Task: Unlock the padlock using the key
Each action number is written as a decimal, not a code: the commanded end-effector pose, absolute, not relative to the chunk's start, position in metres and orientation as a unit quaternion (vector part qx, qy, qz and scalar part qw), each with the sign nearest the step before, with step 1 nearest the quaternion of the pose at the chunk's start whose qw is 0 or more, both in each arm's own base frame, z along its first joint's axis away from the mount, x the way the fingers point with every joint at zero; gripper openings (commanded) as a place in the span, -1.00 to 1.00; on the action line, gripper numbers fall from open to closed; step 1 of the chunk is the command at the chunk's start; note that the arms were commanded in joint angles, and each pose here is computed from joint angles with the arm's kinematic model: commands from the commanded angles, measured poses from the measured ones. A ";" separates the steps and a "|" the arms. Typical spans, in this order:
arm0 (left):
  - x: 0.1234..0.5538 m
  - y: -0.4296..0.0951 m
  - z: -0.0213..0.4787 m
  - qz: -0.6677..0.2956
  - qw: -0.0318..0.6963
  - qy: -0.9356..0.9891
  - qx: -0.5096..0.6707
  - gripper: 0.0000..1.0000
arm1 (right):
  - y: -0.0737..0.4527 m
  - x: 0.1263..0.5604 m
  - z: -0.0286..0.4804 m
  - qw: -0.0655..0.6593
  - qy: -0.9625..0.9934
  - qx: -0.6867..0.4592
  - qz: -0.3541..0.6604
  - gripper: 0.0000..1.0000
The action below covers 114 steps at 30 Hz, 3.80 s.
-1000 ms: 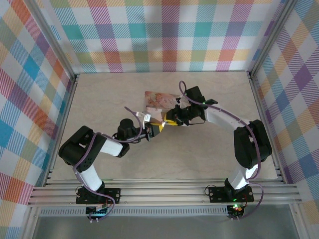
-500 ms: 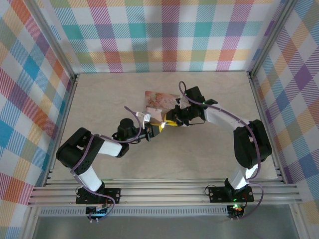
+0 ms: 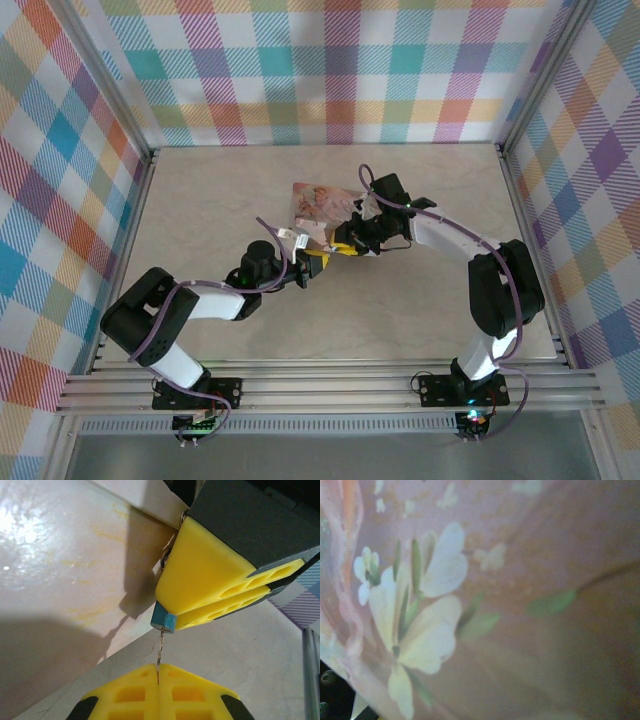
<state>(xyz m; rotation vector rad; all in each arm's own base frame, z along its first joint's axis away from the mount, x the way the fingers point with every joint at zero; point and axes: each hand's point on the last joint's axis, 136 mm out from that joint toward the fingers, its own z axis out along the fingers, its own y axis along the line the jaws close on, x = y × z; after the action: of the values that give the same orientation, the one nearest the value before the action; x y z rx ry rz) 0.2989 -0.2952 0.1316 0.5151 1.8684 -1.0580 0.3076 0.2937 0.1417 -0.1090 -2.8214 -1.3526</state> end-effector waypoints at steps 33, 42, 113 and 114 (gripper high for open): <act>0.318 -0.298 0.190 -0.477 0.550 0.662 0.176 -1.00 | 0.314 0.257 0.126 0.114 -0.886 0.009 -0.449 -1.00; 0.316 -0.308 0.192 -0.508 0.531 0.654 0.177 -1.00 | 0.325 0.258 0.135 0.119 -0.870 0.003 -0.478 -1.00; 0.313 -0.287 0.188 -0.441 0.512 0.703 0.221 -1.00 | 0.298 0.244 0.100 0.139 -0.922 0.033 -0.360 -1.00; 0.312 -0.284 0.184 -0.440 0.508 0.707 0.220 -1.00 | 0.297 0.246 0.100 0.135 -0.923 0.032 -0.358 -1.00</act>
<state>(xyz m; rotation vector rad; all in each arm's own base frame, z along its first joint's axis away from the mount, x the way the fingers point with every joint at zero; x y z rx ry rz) 0.2910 -0.2915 0.1168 0.5413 1.9496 -1.0908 0.2917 0.3084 0.1343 0.1758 -2.7933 -1.2894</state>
